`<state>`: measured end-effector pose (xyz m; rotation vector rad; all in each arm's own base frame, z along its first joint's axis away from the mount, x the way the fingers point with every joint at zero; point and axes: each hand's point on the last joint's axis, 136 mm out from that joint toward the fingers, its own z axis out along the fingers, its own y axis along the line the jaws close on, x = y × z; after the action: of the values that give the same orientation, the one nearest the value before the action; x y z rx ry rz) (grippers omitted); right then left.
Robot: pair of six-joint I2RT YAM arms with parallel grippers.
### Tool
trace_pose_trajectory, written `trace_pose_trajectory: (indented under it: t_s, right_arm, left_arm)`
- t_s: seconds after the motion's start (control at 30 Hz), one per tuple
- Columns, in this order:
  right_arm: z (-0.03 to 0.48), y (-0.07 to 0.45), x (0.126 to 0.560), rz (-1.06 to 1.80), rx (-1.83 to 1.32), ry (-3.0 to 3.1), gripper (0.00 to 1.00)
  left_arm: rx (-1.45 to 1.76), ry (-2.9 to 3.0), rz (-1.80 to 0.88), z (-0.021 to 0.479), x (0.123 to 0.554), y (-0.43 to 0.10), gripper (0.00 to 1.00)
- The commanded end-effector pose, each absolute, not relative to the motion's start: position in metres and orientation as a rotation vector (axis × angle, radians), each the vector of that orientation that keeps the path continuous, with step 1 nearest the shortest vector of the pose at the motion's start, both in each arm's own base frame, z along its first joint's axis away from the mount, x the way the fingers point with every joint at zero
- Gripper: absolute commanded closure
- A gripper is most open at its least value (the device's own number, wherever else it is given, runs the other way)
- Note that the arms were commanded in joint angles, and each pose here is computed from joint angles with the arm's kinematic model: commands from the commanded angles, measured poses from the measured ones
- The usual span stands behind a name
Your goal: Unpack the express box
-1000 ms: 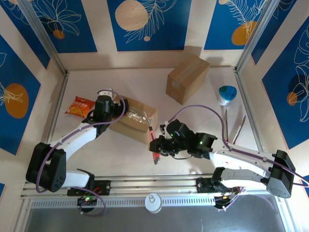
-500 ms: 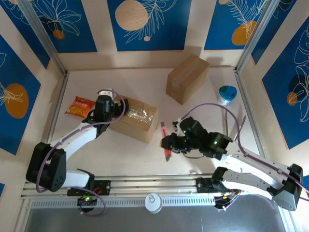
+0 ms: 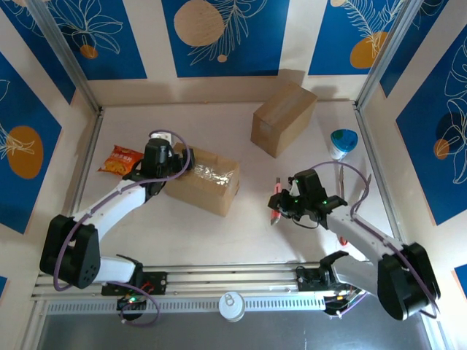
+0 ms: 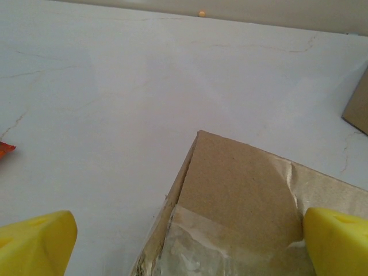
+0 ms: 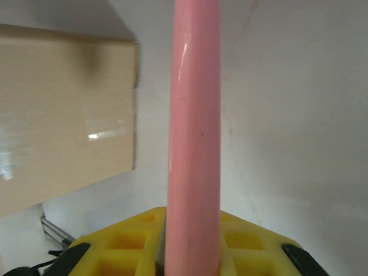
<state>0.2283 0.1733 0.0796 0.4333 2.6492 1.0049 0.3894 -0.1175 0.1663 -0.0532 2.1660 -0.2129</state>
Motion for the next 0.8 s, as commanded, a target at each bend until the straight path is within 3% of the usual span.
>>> trace_pose_trajectory:
  t_s: [0.0, 0.37, 0.77]
  right_arm:
    - [0.084, 0.184, 0.252, 1.054, 0.345, 2.545, 1.00]
    - [0.021, 0.179, 0.258, 0.904, 0.585, 2.666, 1.00]
    - [-0.022, 0.168, 0.237, 0.753, 0.816, 2.770, 1.00]
  left_arm:
    - [0.034, 2.297, -0.165, 0.148, 0.369, -0.113, 0.00]
    - [0.063, 2.222, -0.174, 0.190, 0.370, -0.113, 0.00]
    - [0.099, 2.181, -0.242, 0.224, 0.365, -0.121, 0.00]
